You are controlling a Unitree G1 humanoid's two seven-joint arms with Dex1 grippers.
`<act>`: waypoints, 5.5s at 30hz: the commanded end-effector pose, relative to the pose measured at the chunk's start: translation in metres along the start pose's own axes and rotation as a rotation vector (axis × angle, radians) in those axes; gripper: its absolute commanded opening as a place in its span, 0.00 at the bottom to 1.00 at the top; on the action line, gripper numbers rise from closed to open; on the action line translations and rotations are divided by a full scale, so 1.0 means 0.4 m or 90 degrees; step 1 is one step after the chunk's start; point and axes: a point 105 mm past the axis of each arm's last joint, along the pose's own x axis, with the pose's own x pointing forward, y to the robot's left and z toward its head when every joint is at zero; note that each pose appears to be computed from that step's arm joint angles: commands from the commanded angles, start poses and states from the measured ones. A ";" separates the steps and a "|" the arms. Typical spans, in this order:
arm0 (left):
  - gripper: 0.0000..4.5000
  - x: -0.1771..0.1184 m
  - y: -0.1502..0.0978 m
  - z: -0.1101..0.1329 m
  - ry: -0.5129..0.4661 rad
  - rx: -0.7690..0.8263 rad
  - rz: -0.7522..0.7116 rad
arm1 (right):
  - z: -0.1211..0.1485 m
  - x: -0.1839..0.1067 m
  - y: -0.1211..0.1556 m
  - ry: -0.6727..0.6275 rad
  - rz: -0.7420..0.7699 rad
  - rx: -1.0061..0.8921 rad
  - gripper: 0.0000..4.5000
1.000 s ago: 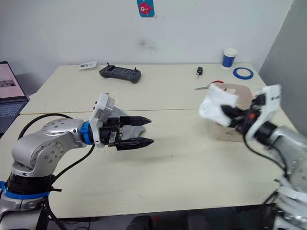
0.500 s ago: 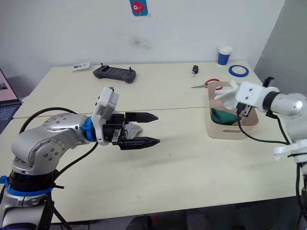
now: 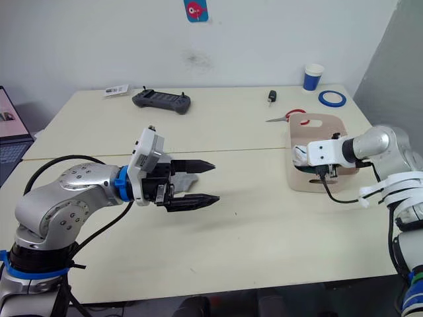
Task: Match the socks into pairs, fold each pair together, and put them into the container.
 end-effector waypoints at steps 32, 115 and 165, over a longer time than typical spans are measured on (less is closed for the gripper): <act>1.00 -0.437 0.133 -0.258 0.082 0.045 0.631 | 0.406 -0.006 0.228 -0.424 -0.118 0.301 0.99; 0.85 -0.174 0.185 -0.243 0.383 0.507 -0.031 | 0.413 -0.003 0.324 -0.378 -0.012 0.333 1.00; 0.00 -0.175 0.019 -0.322 0.438 0.374 -0.170 | 0.401 0.207 0.427 -0.329 0.089 0.303 0.19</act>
